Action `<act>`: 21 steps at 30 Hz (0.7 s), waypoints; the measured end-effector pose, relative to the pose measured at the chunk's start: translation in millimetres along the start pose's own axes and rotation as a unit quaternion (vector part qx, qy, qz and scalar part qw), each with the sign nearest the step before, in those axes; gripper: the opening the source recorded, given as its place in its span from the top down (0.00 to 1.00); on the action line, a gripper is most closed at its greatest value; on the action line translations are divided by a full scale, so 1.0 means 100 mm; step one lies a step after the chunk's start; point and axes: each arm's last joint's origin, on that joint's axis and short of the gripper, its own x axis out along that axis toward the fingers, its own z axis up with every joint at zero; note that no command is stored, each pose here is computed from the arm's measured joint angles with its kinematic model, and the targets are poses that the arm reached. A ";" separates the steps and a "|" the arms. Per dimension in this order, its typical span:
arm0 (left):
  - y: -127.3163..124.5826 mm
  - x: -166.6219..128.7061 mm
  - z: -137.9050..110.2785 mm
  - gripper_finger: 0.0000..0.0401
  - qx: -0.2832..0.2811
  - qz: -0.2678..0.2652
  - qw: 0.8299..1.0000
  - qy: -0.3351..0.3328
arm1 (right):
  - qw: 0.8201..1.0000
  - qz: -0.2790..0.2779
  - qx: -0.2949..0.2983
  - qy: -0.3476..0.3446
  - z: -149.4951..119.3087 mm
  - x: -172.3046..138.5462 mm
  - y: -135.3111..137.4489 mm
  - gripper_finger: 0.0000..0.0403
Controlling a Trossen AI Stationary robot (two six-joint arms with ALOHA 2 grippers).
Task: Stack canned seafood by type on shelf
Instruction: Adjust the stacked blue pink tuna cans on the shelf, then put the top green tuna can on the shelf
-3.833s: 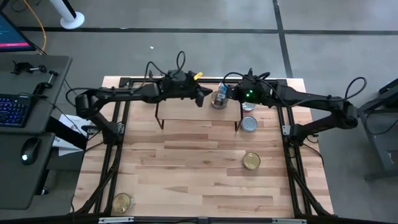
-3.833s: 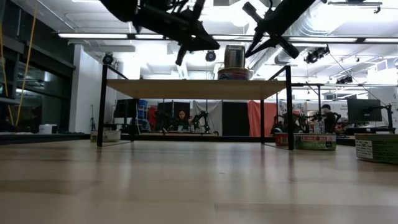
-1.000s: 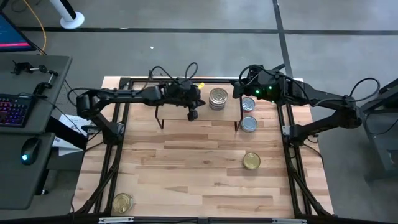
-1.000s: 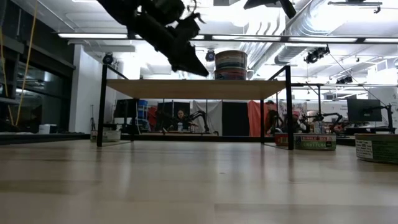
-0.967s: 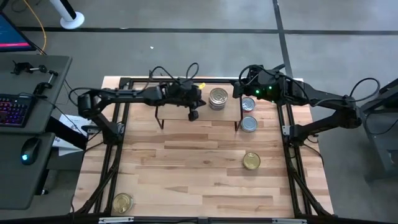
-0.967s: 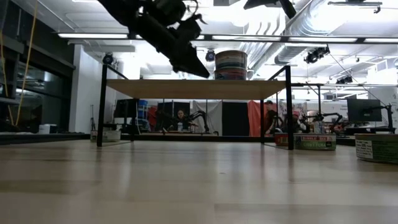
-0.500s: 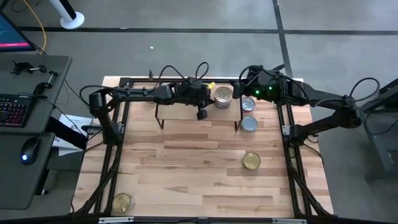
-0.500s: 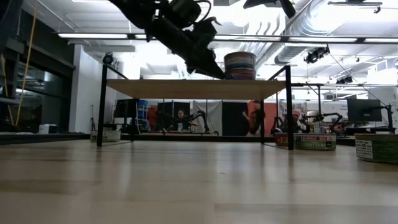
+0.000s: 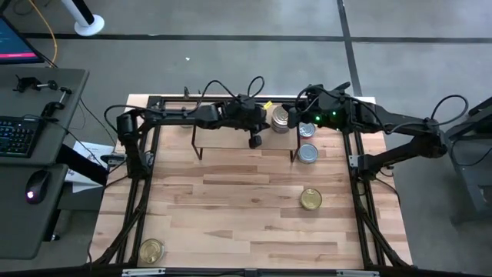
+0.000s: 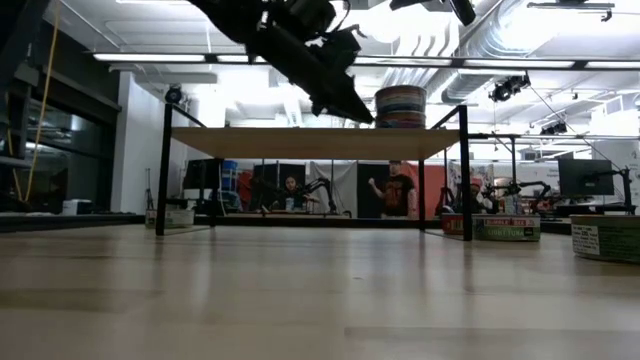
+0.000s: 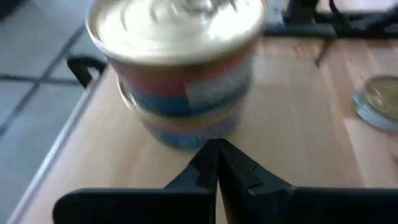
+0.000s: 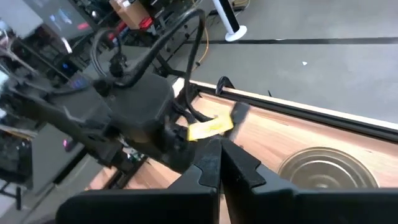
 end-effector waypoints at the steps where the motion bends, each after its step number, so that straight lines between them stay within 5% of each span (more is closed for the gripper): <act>1: 0.00 -0.06 0.01 1.00 -0.005 -0.001 1.000 0.007 | 1.000 -0.001 -0.006 0.006 -0.01 -0.01 -0.01 1.00; 8: -0.08 -0.78 0.10 1.00 -0.036 -0.052 0.996 0.058 | 0.996 0.004 -0.048 0.078 -0.11 -0.14 -0.06 1.00; 12: -0.32 -1.22 0.05 1.00 -0.056 -0.112 0.992 0.028 | 0.986 -0.001 -0.076 0.149 -0.31 -0.21 -0.04 1.00; 18: -0.78 -1.68 -0.24 1.00 -0.123 -0.173 0.976 -0.057 | 0.953 0.036 -0.072 0.291 -0.91 -0.28 0.04 1.00; 21: -1.00 -1.80 -0.43 1.00 -0.167 -0.185 0.964 -0.089 | 0.919 0.029 -0.043 0.392 -1.37 -0.34 -0.02 1.00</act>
